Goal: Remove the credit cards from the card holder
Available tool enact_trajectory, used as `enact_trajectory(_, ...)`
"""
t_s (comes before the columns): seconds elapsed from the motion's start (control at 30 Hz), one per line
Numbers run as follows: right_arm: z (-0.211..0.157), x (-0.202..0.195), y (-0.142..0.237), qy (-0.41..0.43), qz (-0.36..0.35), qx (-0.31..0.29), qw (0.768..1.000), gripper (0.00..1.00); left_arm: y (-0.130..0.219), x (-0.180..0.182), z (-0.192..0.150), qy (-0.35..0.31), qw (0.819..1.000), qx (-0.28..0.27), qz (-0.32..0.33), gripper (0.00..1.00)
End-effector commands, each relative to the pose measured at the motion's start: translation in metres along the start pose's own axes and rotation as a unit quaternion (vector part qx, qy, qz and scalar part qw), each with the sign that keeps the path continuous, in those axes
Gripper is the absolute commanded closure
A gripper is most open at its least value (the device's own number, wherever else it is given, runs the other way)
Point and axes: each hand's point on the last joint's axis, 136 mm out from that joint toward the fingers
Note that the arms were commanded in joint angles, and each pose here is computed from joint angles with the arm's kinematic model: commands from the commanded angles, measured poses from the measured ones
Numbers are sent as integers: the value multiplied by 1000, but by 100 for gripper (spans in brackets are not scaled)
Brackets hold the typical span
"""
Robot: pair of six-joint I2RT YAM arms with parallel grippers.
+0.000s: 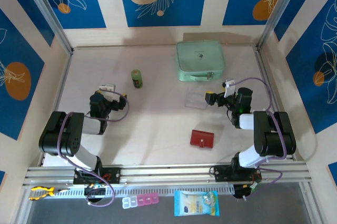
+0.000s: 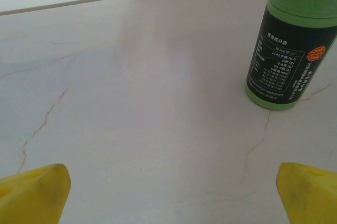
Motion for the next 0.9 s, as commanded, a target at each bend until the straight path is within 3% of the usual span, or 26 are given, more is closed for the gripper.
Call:
enact_trajectory(0.0, 3, 5, 1, 15, 13, -8, 1000, 1, -1, 3, 13, -9, 1000, -22, -3, 0)
enact_trajectory(0.7, 3, 4, 1, 13, 13, -8, 1000, 1, -1, 4, 13, -8, 1000, -22, -2, 0)
enact_trajectory(0.87, 3, 4, 1, 14, 13, -9, 1000, 1, -4, 16, 10, 6, 999, -4, 31, 0)
Point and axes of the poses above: each hand's point on the last joint's axis, 136 mm out from that joint toward the fingers, its own y axis back along the fingers, its own x axis along the line the jaws close on, z = x × y, and after that the axes turned 9 degrees about -y, right-handed
